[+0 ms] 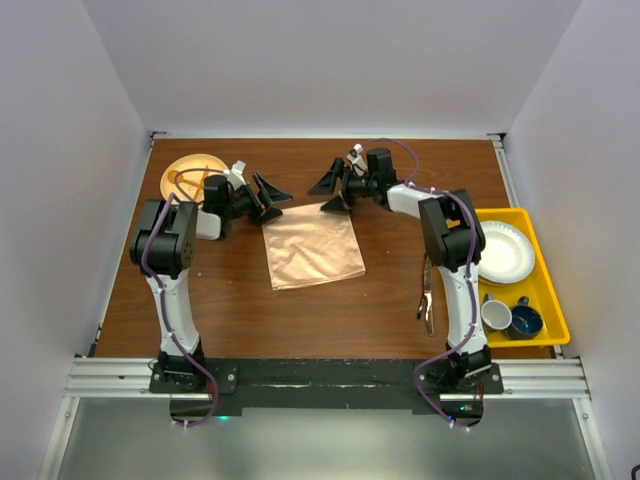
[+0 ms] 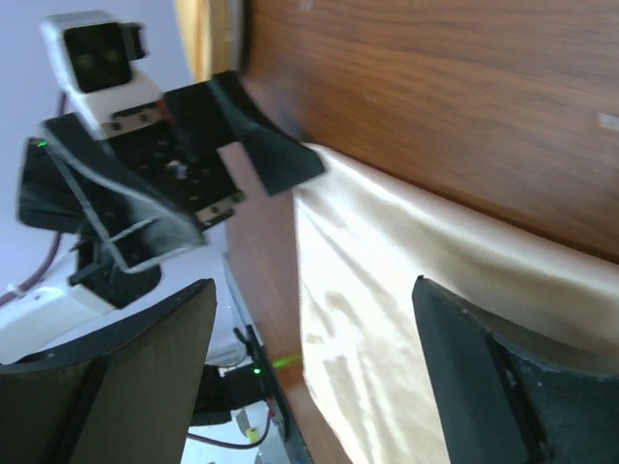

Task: Fold the napkin into a case and place the utensils inside
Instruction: Smooth out the square-folded napkin at the center of the board.

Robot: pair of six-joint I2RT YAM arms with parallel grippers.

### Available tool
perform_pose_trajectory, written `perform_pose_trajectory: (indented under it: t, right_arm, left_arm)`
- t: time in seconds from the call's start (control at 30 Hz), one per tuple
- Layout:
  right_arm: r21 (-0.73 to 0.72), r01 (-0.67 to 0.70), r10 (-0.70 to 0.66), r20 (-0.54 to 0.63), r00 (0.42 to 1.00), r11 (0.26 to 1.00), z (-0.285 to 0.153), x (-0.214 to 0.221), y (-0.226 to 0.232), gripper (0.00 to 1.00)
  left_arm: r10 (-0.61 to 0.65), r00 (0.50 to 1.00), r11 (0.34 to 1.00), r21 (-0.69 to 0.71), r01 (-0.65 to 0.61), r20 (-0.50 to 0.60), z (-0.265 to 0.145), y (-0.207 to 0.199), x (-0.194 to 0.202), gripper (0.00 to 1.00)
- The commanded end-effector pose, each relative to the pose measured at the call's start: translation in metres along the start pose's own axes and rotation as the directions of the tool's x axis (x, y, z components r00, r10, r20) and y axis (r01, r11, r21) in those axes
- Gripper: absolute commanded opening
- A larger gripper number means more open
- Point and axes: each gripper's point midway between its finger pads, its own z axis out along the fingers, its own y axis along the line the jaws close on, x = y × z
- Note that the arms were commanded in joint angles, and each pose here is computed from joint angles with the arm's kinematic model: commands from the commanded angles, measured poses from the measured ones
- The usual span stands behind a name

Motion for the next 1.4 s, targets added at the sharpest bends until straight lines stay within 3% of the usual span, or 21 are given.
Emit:
perform_pose_trajectory:
  t: [0.0,0.03,0.3,0.57,0.87,1.13,1.23,1.37]
  right_arm:
    - [-0.202,0.052,-0.040,0.063,0.997,0.978,-0.001,-0.011,0.085,0.94]
    - [-0.219,0.043,-0.030,0.065,0.997,0.975,0.002,-0.012,0.087,0.98]
    - [-0.286,0.014,0.007,0.072,0.997,0.958,0.031,-0.030,0.091,0.98]
    - [-0.265,-0.066,0.070,0.007,0.998,0.962,0.053,-0.024,0.054,0.98]
    - [-0.243,-0.074,0.075,-0.008,0.997,0.967,0.028,-0.038,0.017,0.98]
    - [-0.251,-0.021,0.018,-0.017,1.000,0.968,0.016,-0.041,0.018,0.98]
    - [-0.290,0.025,-0.029,-0.009,1.000,0.957,0.010,-0.044,0.043,0.98]
    - [-0.351,0.137,-0.149,-0.006,0.989,0.926,-0.014,-0.046,0.103,0.98]
  left_arm:
    - [-0.007,1.000,0.998,-0.062,0.005,-0.023,-0.005,0.015,0.013,1.00]
    - [-0.007,1.000,0.998,-0.064,0.006,-0.023,-0.005,0.016,0.013,1.00]
    - [-0.006,0.999,0.997,-0.073,0.003,-0.037,-0.006,0.018,0.017,1.00]
    - [-0.020,0.998,0.994,-0.104,0.014,-0.057,-0.009,0.026,0.024,1.00]
    - [-0.039,0.997,0.989,-0.148,0.030,-0.062,-0.014,0.038,0.032,1.00]
    - [-0.034,0.997,0.989,-0.148,0.024,-0.066,-0.012,0.040,0.031,1.00]
    - [-0.006,0.998,0.997,-0.074,0.001,-0.070,-0.010,0.020,0.028,1.00]
    - [0.147,0.988,0.986,0.090,-0.143,-0.040,-0.002,-0.050,0.008,1.00]
